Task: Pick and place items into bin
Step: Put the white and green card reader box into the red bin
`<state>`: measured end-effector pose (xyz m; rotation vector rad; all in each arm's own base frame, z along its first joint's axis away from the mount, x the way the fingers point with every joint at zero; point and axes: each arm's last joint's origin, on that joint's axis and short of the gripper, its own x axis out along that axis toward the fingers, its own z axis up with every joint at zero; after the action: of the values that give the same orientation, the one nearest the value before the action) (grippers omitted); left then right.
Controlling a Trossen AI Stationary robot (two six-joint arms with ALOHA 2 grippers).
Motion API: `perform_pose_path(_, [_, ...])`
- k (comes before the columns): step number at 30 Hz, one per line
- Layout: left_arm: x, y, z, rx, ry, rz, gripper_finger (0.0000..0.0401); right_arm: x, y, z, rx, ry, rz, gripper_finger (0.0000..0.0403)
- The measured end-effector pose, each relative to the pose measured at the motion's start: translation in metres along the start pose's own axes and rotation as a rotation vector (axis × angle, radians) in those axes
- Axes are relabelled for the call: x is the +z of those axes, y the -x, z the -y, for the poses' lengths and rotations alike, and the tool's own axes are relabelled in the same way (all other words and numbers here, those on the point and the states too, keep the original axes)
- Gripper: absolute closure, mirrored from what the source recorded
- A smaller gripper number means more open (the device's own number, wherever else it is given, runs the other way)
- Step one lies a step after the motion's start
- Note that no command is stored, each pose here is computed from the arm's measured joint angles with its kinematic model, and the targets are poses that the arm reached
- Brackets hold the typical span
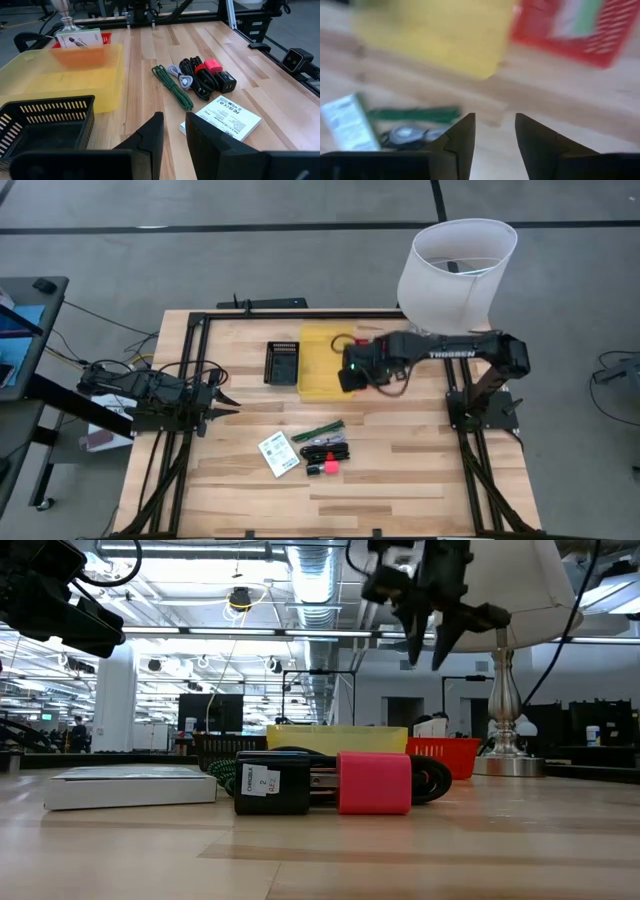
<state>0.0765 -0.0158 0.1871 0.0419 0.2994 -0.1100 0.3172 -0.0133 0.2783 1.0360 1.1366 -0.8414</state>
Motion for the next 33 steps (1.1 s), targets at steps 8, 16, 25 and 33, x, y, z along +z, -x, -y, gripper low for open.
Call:
perform_pose_path(8, [0.000,0.000,0.000,0.000,0.000,0.000,0.0328,-0.068,0.007,-0.042,0.217,0.105,0.223,0.0271])
perform_pose_path(16, [0.000,0.000,0.000,0.000,0.000,-0.001,0.0328,-0.122,-0.014,-0.064,0.256,0.228,0.403,0.0272])
perform_pose_path(25, [0.000,0.000,0.000,-0.001,0.000,-0.001,0.0328,-0.131,-0.054,-0.070,0.137,0.376,0.402,0.0281])
perform_pose_path(33, [0.000,-0.001,0.000,0.000,-0.001,-0.007,0.0328,-0.138,-0.059,-0.075,0.141,0.422,0.479,0.0282])
